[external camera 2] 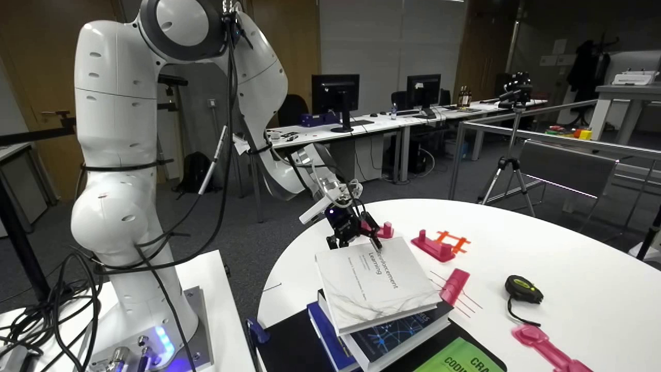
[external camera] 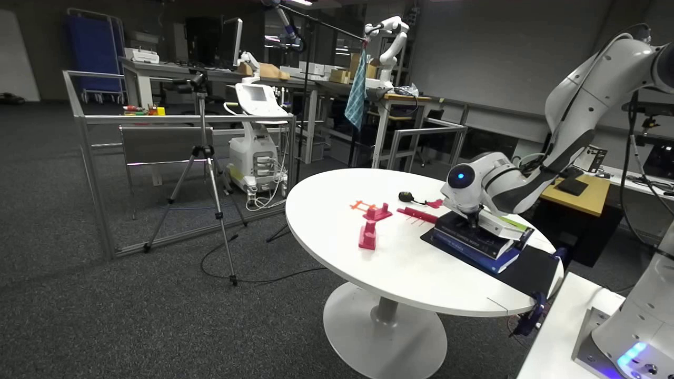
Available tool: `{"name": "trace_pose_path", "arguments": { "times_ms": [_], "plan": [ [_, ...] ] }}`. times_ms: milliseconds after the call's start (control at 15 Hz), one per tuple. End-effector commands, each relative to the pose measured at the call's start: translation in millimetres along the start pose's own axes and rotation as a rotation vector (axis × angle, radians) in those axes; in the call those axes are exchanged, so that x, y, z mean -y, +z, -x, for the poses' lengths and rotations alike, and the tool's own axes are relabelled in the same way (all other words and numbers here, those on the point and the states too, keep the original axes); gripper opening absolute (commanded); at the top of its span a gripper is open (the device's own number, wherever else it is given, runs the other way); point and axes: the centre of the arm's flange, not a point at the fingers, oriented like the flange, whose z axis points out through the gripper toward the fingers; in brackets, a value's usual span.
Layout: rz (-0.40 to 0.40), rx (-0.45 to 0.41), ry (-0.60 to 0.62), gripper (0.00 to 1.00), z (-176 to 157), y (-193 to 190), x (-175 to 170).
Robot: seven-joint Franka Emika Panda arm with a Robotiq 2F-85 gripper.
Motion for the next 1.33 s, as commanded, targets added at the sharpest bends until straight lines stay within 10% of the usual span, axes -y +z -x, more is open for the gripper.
{"name": "trace_pose_path", "arguments": {
  "times_ms": [0,1267],
  "plan": [
    [-0.092,0.011,-0.109,1.0,26,0,-23],
    [-0.43,-0.055,-0.085,1.0,58,-39,-79]
  ]
}}
